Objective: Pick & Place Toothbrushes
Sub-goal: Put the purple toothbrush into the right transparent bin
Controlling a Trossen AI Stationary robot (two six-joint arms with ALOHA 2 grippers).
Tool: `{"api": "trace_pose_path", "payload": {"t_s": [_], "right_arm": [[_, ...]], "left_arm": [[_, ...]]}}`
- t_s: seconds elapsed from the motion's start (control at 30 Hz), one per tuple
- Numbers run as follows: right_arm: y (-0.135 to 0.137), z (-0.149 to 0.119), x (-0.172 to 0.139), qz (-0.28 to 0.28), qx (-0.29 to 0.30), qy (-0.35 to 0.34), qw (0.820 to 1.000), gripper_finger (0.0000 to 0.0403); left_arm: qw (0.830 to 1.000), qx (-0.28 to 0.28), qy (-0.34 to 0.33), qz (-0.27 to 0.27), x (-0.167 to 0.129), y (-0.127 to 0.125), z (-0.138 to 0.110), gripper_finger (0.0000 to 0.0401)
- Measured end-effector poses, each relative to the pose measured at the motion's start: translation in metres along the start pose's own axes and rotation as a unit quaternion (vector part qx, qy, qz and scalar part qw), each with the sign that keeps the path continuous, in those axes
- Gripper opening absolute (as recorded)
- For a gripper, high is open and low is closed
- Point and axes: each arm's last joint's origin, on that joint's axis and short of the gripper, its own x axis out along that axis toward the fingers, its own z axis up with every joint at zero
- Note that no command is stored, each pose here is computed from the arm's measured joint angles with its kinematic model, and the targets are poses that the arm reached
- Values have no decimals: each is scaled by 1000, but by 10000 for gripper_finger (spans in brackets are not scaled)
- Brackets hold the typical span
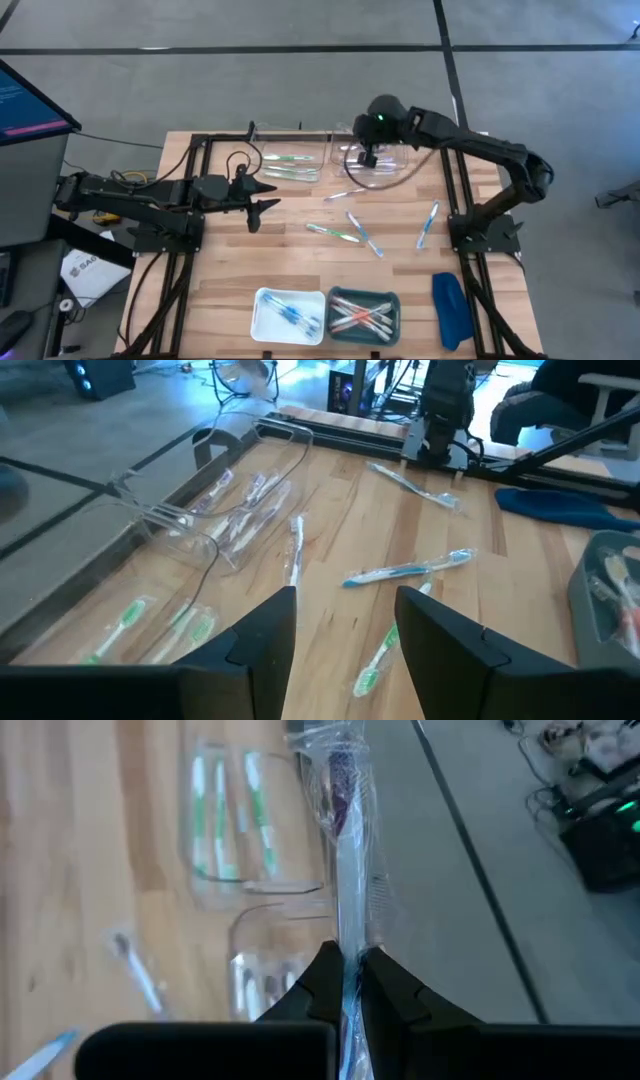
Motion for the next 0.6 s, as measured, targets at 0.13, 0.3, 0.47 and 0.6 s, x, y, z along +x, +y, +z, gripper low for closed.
{"api": "trace_pose_path", "payload": {"t_s": [0.13,0.3,0.47,0.6], "right_arm": [[-20,-18,33,25,26,48,998,12],[-23,-37,84,69,13,100,993,12],[-22,-57,121,102,11,180,978,12],[-24,-72,137,126,18,244,961,12]], "left_arm": [[1000,8,-1,0,0,0,0,168],[1000,8,-1,1,0,0,0,168],[1000,9,-1,1,0,0,0,168],[1000,9,-1,1,0,0,0,168]]}}
